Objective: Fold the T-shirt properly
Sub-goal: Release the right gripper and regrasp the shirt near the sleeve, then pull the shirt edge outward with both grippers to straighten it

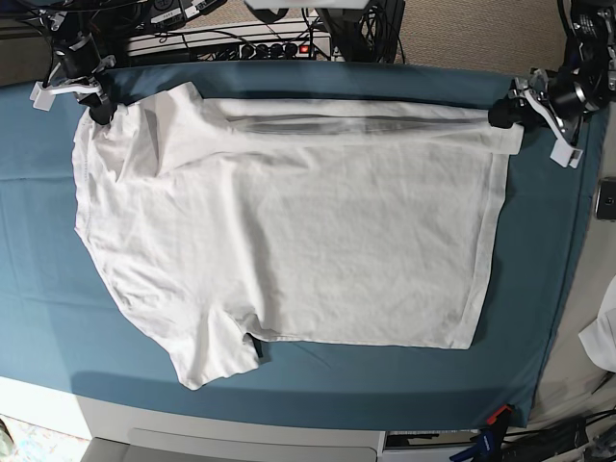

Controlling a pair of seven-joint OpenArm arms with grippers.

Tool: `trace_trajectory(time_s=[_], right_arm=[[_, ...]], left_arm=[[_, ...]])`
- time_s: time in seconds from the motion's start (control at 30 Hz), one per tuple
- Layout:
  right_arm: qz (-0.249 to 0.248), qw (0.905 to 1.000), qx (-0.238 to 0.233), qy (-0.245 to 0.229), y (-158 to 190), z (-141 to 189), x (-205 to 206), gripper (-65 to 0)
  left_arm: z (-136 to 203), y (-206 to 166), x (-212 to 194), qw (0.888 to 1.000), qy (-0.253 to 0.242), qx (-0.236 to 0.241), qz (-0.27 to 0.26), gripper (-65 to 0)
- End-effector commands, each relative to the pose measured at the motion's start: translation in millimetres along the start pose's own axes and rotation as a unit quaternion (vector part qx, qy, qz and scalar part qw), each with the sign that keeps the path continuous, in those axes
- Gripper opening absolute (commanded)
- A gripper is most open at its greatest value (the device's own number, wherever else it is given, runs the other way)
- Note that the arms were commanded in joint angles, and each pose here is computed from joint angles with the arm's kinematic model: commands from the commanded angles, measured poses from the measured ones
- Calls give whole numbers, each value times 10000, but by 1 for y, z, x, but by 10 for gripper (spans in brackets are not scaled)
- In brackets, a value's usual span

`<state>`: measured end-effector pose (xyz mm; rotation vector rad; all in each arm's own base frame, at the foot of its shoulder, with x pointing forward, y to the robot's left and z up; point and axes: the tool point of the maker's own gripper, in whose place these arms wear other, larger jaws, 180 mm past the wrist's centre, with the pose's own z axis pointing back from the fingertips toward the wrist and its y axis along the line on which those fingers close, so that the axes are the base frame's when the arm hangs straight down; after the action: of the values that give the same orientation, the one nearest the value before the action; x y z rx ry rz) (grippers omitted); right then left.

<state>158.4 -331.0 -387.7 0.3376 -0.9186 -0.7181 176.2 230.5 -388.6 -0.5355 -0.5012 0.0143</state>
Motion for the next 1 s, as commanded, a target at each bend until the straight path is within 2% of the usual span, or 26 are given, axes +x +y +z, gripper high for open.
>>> trace_trajectory(time_s=[0.0, 0.1, 0.17, 0.23, 0.27, 0.47, 0.67, 0.97], right_arm=[[119, 9999, 58, -65, 3, 2, 8, -650], [118, 9999, 60, -67, 3, 2, 8, -650], [119, 9999, 60, -64, 3, 2, 8, -650], [127, 9999, 66, -58, 3, 2, 7, -650], [129, 9999, 65, -51, 3, 2, 7, -650], [168, 9998, -1, 73, -1, 7, 2, -650], [501, 9986, -111, 158, -3, 24, 5, -650], [868, 9947, -548, -72, -18, 62, 28, -650]], left_arm=[[4, 0, 6, 9999, -39, -16, -91, -294], [4, -1, 7, 9999, -70, -18, -97, -365], [4, -1, 10, 9998, -143, -18, -100, -479], [4, -1, 14, 9997, -223, -12, -95, -635], [4, 0, 15, 9997, -246, -10, -90, -650], [5, 0, 2, 10000, -4, -9, -81, -650], [13, -4, -22, 9997, 243, 16, -30, -650], [38, 13, -23, 9996, 60, 238, 127, -650]])
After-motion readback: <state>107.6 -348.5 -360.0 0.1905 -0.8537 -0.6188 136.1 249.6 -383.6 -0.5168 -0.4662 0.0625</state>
